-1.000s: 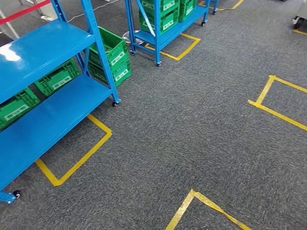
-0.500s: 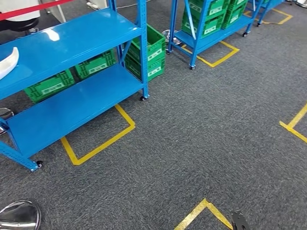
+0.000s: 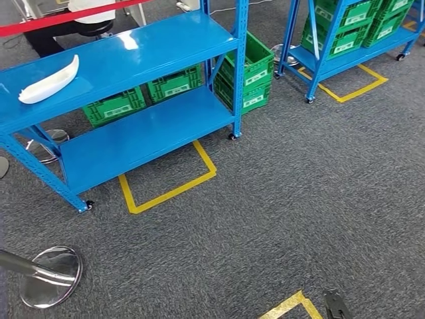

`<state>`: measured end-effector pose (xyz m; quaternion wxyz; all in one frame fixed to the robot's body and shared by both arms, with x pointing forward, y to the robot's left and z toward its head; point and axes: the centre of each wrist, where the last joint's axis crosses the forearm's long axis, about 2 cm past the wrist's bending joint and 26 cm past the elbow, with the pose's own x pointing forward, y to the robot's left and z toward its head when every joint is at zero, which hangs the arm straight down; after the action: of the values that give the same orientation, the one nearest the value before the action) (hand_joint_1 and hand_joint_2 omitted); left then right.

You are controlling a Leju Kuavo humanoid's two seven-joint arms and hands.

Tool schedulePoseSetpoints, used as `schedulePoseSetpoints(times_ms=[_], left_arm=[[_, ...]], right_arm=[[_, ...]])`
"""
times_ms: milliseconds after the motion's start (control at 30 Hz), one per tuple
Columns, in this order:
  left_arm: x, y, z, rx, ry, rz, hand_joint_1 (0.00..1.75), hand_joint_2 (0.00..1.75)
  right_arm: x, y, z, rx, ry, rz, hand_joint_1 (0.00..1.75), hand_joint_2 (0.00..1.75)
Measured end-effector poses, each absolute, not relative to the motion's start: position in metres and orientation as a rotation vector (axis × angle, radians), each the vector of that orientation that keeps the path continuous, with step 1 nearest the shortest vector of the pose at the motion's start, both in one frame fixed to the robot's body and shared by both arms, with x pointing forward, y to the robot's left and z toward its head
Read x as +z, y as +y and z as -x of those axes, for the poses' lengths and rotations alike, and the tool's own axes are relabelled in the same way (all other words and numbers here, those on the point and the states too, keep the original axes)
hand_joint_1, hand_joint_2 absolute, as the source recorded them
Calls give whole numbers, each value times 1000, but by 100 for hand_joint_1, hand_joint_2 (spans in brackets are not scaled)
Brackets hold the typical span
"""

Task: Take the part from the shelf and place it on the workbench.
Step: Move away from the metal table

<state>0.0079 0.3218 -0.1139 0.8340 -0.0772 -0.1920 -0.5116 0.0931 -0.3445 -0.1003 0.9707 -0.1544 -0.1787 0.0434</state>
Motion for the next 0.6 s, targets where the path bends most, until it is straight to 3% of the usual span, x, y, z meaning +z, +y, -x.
schedulePoseSetpoints(times_ms=[600], left_arm=[[-114, 316, -8, -1067, -422, 164, 0, 0]], right_arm=[[-99, -314, -107, 140, -390, 312, 0, 0]])
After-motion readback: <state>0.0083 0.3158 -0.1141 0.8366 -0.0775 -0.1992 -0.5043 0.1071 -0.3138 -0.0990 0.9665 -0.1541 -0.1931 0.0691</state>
